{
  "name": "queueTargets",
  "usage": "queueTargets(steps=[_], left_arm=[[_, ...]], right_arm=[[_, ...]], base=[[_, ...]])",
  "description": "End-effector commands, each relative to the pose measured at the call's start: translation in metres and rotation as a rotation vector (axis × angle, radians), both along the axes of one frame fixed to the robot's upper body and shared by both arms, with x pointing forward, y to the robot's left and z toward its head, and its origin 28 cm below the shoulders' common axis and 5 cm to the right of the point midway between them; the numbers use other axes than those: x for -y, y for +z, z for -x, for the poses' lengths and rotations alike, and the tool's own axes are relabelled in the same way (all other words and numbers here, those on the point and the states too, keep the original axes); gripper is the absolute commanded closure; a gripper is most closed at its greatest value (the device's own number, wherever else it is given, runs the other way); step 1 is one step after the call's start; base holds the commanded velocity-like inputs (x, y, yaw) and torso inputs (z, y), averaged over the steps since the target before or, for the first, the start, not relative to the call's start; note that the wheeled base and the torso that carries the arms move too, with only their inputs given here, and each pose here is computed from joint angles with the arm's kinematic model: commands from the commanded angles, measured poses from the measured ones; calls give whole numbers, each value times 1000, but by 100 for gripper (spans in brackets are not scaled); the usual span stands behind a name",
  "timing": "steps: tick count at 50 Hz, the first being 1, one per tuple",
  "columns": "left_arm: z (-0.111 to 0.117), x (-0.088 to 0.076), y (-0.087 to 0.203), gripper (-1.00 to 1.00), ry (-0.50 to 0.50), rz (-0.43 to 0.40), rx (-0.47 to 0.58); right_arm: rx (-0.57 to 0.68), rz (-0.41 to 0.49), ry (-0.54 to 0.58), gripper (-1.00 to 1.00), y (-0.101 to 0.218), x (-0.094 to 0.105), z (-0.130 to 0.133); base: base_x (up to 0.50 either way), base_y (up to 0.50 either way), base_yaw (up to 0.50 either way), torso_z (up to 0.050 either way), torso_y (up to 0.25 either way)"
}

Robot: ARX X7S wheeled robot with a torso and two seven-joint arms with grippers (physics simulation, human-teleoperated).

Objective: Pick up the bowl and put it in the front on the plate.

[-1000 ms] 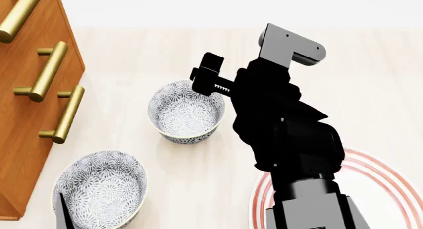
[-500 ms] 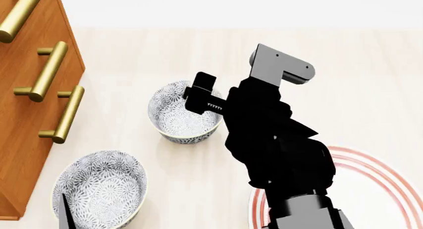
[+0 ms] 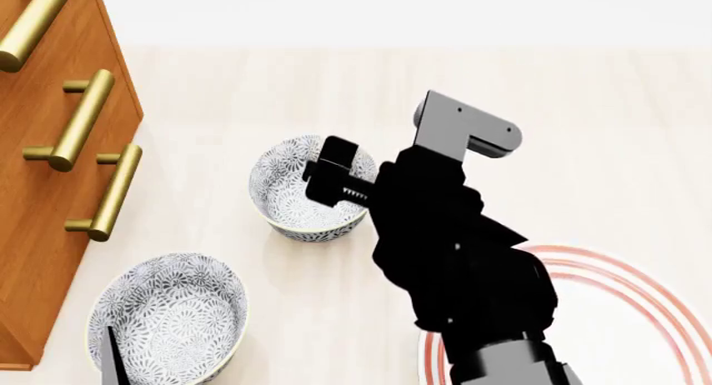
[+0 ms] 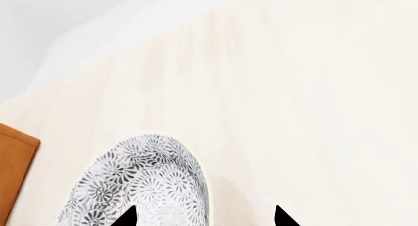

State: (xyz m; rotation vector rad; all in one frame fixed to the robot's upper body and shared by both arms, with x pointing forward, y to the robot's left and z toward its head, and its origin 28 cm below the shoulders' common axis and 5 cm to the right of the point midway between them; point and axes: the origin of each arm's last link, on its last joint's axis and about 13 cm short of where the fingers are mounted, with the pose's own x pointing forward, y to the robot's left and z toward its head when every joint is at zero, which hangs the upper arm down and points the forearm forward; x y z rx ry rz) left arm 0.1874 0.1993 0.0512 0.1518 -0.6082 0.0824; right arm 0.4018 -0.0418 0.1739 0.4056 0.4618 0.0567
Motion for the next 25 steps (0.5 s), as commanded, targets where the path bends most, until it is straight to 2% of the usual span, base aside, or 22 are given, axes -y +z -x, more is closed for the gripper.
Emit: queueTargets(steps=[1, 25], left_arm=[[0, 0, 0, -100, 1, -7, 3], [-1, -1, 1, -100, 8, 3, -3]], right_arm=[[-1, -11, 15, -100, -3, -4, 2], [10, 40, 45, -100, -9, -9, 6]], base=[[0, 0, 0, 0, 0], [0, 0, 0, 0, 0]])
